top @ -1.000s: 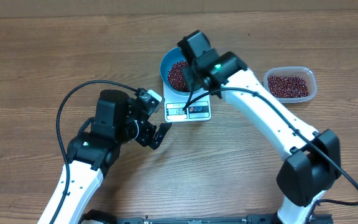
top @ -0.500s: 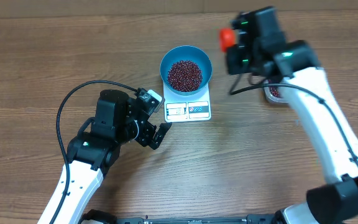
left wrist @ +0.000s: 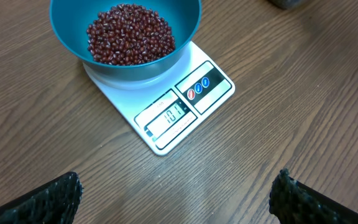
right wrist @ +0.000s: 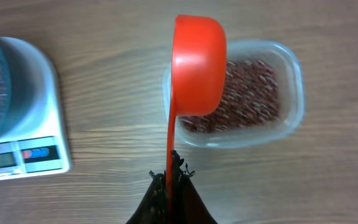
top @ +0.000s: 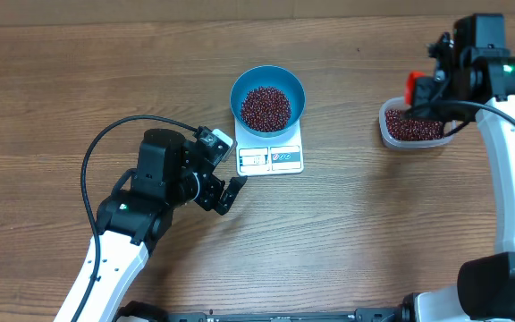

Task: Scoop item into bowl and weigh 150g on scale
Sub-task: 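Carry the empty scoop right back to the bean tub, then dip the scoop in the right gripper into the red beans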

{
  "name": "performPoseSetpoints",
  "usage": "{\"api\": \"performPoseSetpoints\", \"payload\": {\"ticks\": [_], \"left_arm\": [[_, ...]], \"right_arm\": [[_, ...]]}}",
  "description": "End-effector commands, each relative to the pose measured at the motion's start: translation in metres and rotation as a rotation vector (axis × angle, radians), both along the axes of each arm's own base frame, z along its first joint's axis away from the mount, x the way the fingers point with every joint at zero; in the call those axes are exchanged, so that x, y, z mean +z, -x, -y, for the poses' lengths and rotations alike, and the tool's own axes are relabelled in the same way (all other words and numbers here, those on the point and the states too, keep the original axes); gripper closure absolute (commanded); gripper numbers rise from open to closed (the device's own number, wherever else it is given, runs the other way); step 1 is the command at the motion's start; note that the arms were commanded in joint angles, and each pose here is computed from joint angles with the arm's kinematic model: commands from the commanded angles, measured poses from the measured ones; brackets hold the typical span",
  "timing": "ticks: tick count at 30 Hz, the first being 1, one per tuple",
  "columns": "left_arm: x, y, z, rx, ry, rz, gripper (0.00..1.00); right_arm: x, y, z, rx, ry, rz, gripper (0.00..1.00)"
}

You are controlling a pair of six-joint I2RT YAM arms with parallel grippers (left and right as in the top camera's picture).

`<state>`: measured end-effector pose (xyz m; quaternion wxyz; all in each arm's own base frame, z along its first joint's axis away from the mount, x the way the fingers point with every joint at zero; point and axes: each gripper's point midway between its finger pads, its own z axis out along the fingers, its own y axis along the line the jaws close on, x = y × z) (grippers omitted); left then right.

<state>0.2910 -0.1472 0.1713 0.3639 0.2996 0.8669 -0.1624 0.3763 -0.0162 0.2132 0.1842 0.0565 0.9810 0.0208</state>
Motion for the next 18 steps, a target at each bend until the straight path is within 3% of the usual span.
{"api": "performPoseSetpoints", "payload": {"ticks": [1, 9, 18], "left_arm": [[-0.003, 0.000, -0.001, 0.010, 0.010, -0.016, 0.00], [-0.003, 0.000, -0.001, 0.010, 0.010, -0.016, 0.00], [-0.003, 0.000, -0.001, 0.010, 0.010, -0.016, 0.01]], "right_arm": [[-0.006, 0.008, 0.015, -0.015, 0.039, -0.014, 0.96], [-0.044, 0.018, 0.041, -0.064, 0.171, -0.106, 0.96], [-0.085, 0.007, 0.058, -0.087, 0.258, -0.191, 0.96]]}}
